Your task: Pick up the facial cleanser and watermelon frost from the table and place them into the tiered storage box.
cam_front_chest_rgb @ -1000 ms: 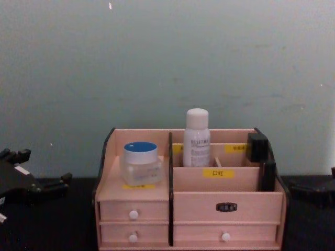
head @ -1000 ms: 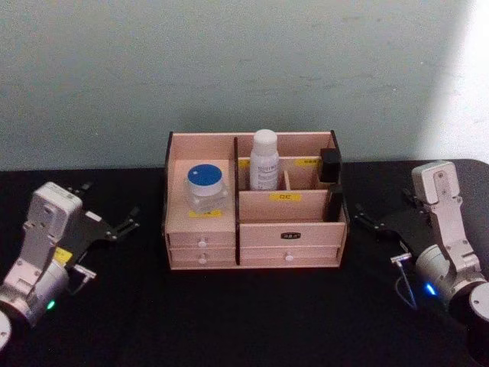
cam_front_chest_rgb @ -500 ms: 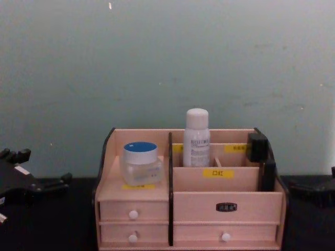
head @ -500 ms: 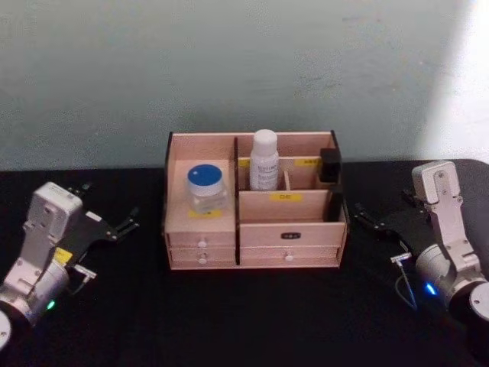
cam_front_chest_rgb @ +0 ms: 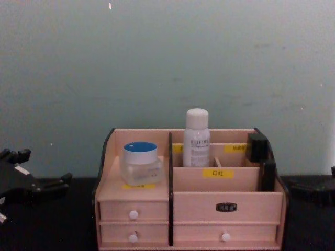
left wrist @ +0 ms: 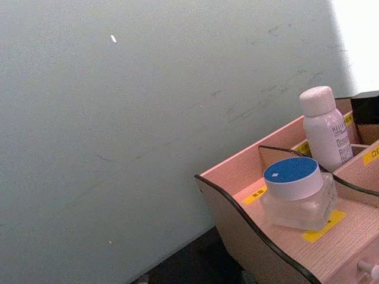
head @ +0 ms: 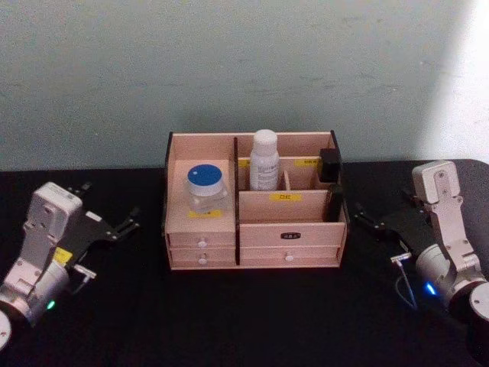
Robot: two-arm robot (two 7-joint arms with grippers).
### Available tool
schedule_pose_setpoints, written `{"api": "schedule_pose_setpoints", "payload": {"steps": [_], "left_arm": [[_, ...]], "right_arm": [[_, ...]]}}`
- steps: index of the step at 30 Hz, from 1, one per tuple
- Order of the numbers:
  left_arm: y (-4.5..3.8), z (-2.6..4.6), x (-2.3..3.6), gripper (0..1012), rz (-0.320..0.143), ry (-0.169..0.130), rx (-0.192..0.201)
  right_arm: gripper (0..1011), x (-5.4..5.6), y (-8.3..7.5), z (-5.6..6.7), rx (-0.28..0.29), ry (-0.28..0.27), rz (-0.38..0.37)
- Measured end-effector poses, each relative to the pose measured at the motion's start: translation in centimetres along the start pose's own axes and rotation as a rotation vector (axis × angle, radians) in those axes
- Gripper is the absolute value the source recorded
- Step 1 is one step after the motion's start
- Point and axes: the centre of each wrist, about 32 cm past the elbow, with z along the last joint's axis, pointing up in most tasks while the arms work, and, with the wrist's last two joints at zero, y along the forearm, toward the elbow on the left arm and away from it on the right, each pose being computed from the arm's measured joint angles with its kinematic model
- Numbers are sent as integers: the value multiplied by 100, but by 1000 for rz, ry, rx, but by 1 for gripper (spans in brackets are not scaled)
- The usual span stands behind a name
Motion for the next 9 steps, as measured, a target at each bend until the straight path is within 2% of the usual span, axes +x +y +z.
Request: {"api": "schedule_pose_setpoints", "payload": {"steps": [9], "left_arm": [[0, 0, 0, 1001, 0, 0, 0]], "right_arm": [[1003, 0, 0, 0, 0, 0, 0]]}}
